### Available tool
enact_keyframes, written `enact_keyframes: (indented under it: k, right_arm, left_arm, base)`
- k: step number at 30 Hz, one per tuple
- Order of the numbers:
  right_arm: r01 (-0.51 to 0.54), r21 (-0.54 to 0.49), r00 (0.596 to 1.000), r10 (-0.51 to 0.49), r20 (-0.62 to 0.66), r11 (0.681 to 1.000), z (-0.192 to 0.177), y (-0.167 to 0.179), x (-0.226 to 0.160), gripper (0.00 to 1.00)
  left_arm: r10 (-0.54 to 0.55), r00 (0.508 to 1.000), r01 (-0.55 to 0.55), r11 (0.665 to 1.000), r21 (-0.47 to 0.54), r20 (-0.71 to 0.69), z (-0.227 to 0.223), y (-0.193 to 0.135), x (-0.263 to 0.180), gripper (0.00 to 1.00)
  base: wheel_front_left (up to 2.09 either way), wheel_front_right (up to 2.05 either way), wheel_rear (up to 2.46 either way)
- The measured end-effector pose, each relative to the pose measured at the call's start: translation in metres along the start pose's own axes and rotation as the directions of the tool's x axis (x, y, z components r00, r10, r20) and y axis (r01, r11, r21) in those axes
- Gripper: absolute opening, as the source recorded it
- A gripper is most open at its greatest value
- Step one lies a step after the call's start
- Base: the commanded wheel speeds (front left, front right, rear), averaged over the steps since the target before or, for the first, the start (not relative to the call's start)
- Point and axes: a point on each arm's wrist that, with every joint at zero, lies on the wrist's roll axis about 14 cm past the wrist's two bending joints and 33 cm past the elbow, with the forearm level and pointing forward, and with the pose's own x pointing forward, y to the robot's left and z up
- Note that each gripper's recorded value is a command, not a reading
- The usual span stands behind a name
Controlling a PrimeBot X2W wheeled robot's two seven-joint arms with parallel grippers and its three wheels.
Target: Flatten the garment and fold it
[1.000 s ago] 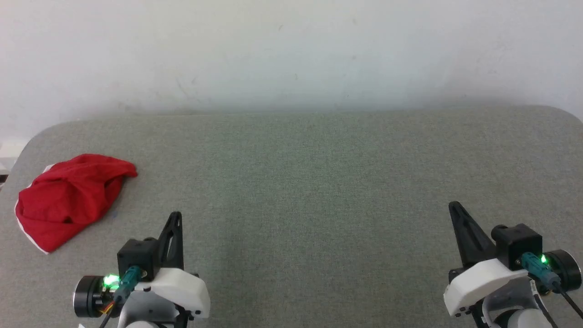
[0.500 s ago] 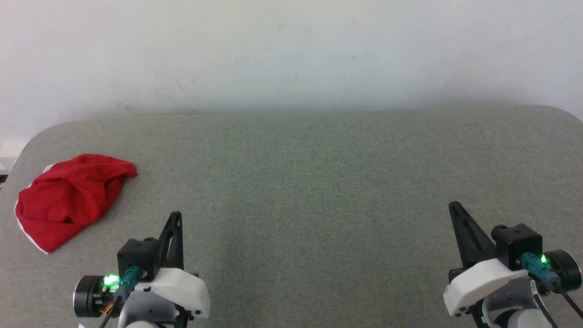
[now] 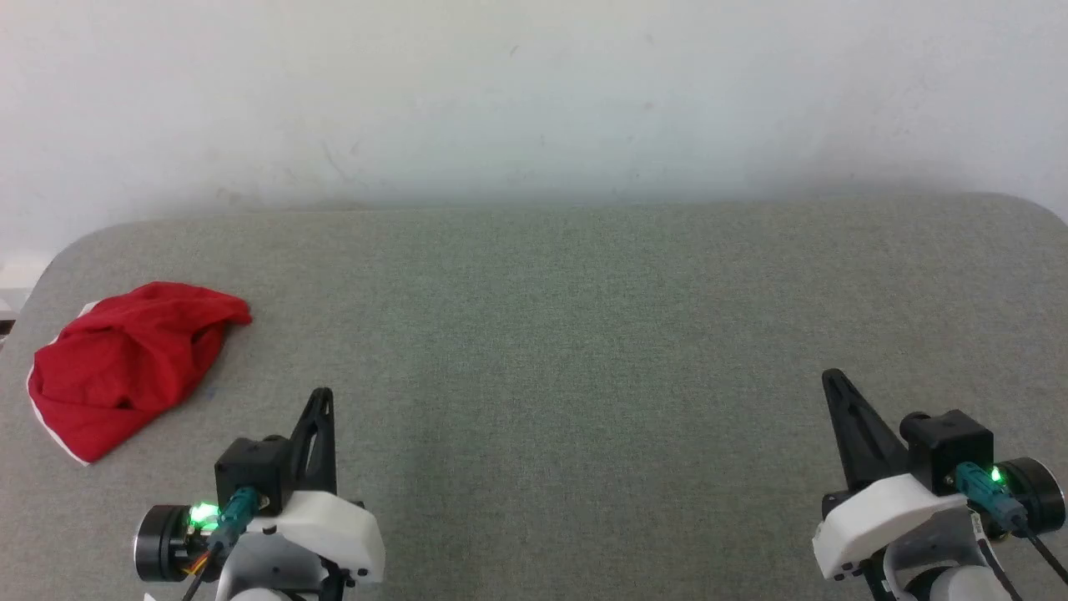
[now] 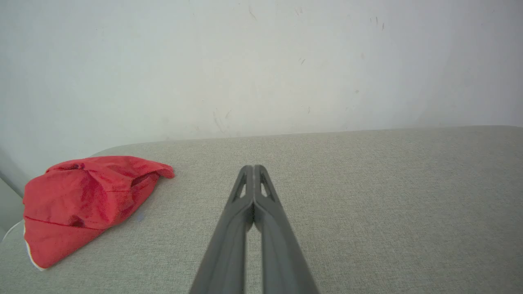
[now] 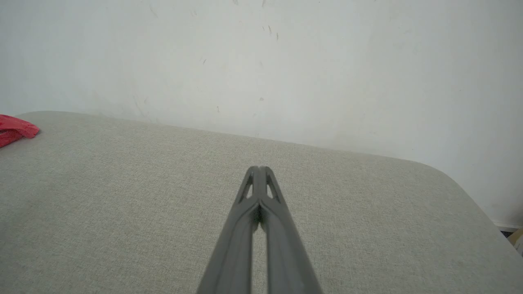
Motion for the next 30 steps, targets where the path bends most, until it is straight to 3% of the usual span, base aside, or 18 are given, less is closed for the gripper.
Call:
enact_keyframes:
  k: [7, 8, 10, 11, 12, 30]
  right_arm:
    - [0.0, 0.0, 1.0, 0.0, 0.0, 1.0, 0.0, -0.0001, 0.0, 0.0]
    - [0.0, 0.0, 1.0, 0.0, -0.001, 1.0, -0.0004, 0.0, -0.0001, 1.0]
    - [0.0, 0.0, 1.0, 0.0, -0.003, 1.0, -0.0009, -0.0002, -0.0003, 1.0]
    - [0.0, 0.0, 1.0, 0.0, -0.003, 1.0, -0.0009, -0.0002, -0.0003, 0.0]
    - [0.0, 0.0, 1.0, 0.0, -0.003, 1.0, -0.001, -0.0002, -0.0003, 1.0]
    - [0.008, 0.007, 1.0, -0.008, 0.023, 1.0, 0.0016, -0.0029, -0.0003, 1.0]
  left_arm:
    - [0.0, 1.0, 0.0, 1.0, 0.0, 0.0, 0.0, 0.0, 0.0, 0.0]
    - [0.0, 1.0, 0.0, 1.0, 0.0, -0.001, -0.0003, -0.0001, -0.0001, 1.0]
    - [0.0, 1.0, 0.0, 1.0, 0.0, -0.002, -0.0006, -0.0002, -0.0001, 1.0]
    - [-0.001, 1.0, 0.001, 1.0, 0.0, -0.002, -0.0005, -0.0003, -0.0001, 0.0]
    - [-0.001, 1.0, 0.001, 1.0, 0.0, -0.002, -0.0006, -0.0003, -0.0001, 1.0]
    - [-0.003, 1.0, 0.003, 1.0, -0.014, 0.015, -0.0004, -0.0037, -0.0009, 1.0]
  base:
    - [0.0, 0.0, 0.0]
    - [0.0, 0.0, 0.0]
    - [0.0, 0.0, 0.0]
    - [0.0, 0.0, 0.0]
    - [0.0, 0.0, 0.0]
    - [0.0, 0.0, 0.0]
